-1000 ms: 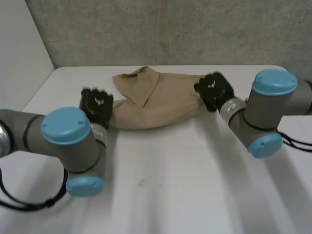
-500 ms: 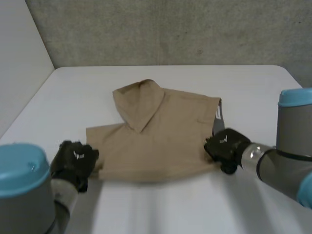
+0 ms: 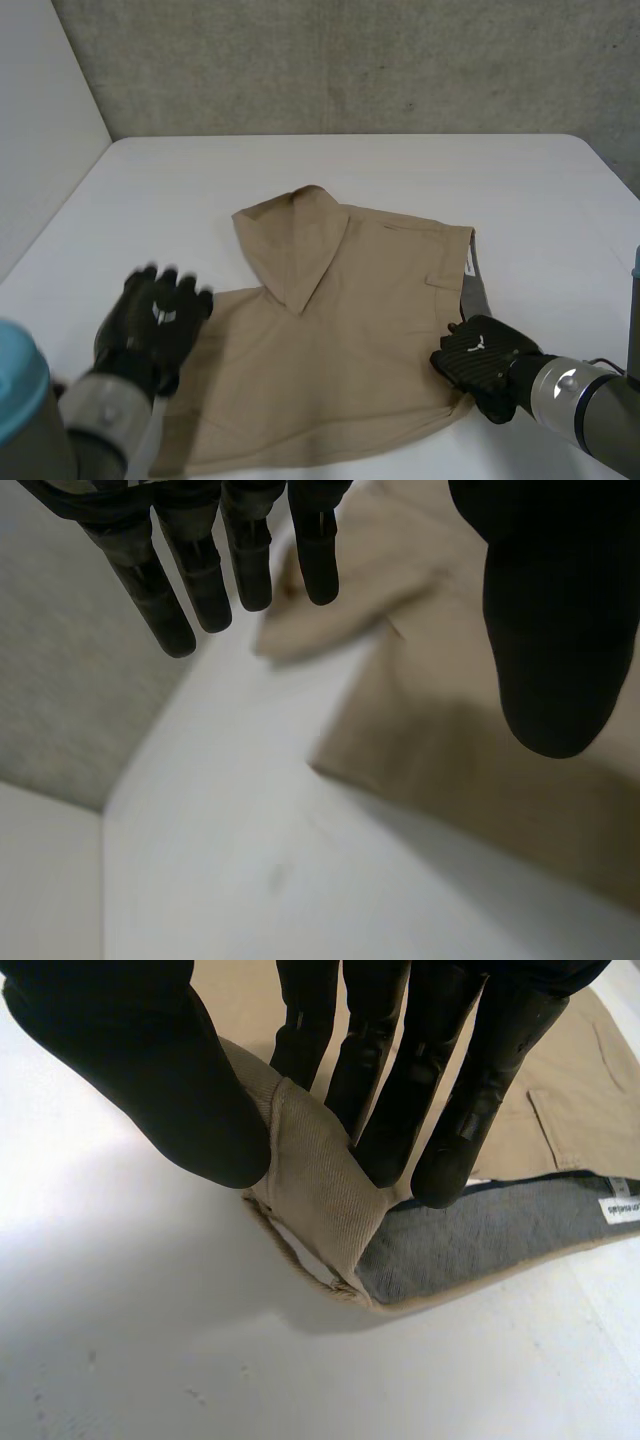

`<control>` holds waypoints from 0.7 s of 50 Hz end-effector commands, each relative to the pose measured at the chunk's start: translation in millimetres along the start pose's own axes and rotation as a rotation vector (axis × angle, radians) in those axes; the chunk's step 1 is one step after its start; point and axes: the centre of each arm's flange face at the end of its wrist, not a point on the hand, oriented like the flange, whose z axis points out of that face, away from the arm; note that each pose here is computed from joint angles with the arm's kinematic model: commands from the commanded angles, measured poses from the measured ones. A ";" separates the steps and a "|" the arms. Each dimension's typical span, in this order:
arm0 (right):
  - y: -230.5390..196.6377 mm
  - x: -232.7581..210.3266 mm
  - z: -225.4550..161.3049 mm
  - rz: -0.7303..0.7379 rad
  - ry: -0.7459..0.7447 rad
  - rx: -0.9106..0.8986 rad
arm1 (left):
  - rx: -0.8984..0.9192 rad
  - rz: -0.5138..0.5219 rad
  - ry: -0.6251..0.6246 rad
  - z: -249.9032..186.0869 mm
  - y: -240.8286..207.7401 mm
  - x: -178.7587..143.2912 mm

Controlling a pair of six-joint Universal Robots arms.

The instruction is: Fold the shorts.

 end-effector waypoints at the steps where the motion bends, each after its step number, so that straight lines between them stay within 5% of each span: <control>1: 0.7 -2.0 2.7 -0.006 0.006 0.022 | 0.184 -0.065 -0.025 65.5 -29.9 -22.0; 15: 4.7 -2.6 8.4 0.005 0.031 0.042 | 0.247 -0.141 0.042 202.0 -17.0 -17.9; 35: 7.2 -3.2 11.8 -0.004 0.050 0.055 | 0.153 -0.076 0.118 256.1 15.1 -0.7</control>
